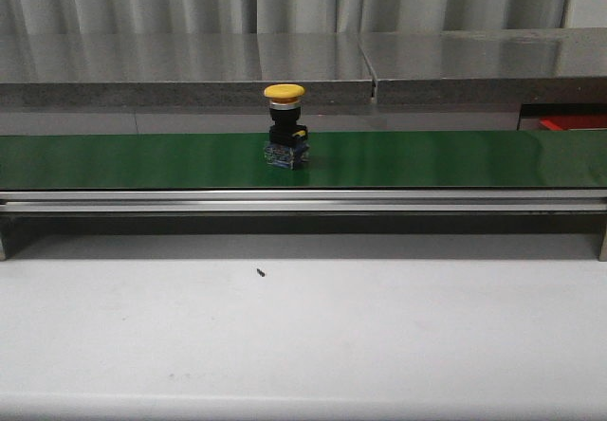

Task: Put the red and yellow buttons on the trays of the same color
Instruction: 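Carry the red button into the red tray with the right gripper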

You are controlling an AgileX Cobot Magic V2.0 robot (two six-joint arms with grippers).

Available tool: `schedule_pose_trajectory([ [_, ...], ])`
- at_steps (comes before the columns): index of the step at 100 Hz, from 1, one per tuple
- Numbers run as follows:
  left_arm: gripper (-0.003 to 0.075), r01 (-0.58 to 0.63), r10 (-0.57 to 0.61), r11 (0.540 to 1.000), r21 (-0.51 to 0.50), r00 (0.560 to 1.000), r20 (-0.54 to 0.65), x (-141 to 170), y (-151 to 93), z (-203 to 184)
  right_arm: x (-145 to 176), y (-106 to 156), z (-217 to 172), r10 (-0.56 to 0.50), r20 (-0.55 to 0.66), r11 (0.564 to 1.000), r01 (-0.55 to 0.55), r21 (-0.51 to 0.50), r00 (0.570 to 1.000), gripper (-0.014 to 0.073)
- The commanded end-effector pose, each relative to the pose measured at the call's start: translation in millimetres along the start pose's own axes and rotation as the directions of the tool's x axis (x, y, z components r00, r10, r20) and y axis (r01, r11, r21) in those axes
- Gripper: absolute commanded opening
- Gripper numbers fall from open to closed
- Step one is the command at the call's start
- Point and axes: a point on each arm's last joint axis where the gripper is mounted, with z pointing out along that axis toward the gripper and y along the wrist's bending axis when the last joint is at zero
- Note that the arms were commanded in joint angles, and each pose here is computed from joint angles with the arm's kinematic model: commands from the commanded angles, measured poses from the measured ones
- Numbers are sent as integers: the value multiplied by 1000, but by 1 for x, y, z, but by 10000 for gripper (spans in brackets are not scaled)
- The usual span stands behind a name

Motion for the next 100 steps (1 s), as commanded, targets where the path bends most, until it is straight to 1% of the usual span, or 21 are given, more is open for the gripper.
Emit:
schedule_pose_trajectory([
  [1, -19, 11, -10, 1000, -7, 995, 96, -15, 0, -2, -18, -22, -17, 22, 96, 999, -25, 32, 995, 120],
  [9, -19, 11, -10, 1000, -7, 995, 96, -15, 0, -2, -23, -34, 0, 52, 87, 998, -55, 29, 995, 120],
  [18, -19, 11, -10, 1000, -7, 995, 96, -15, 0, -2, -26, -41, 18, 66, 69, 997, -68, 28, 995, 120],
  [28, -19, 11, -10, 1000, -7, 995, 96, -15, 0, -2, -26, -43, 40, 71, 44, 997, -72, 23, 997, 120],
  [37, -19, 11, -10, 1000, -7, 995, 96, -15, 0, -2, -24, -42, 58, 88, 22, 996, -88, -2, 996, 120],
  [55, -19, 11, -10, 1000, -7, 995, 96, -15, 0, -2, -19, -43, 80, 100, -10, 995, -100, -13, 995, 120],
  [71, -19, 11, -10, 1000, -7, 995, 96, -15, 0, -2, -18, -44, 85, 101, -23, 995, -101, -14, 995, 130],
  [78, -19, 11, -10, 1000, -7, 995, 96, -15, 0, -2, -18, -43, 84, 100, -19, 995, -100, -14, 995, 197],
  [85, -19, 11, -10, 1000, -7, 995, 96, -15, 0, -2, -20, -43, 81, 94, -18, 995, -95, -15, 995, 337],
  [88, -19, 11, -10, 1000, -7, 995, 96, -15, 0, -2, -21, -43, 79, 90, -15, 996, -90, -15, 996, 422],
  [90, -19, 11, -10, 1000, -7, 995, 96, -15, 0, -2, -22, -43, 77, 87, -12, 996, -87, -14, 996, 471],
  [92, -19, 11, -10, 1000, -7, 995, 96, -15, 0, -2, -23, -43, 76, 85, -10, 996, -85, -13, 996, 502],
  [94, -19, 11, -10, 1000, -7, 995, 96, -15, 0, -2, -24, -43, 73, 82, -10, 997, -82, -11, 997, 558],
  [100, -19, 11, -10, 1000, -7, 995, 96, -15, 0, -2, -29, -44, 66, 74, 4, 997, -74, -3, 997, 640],
])
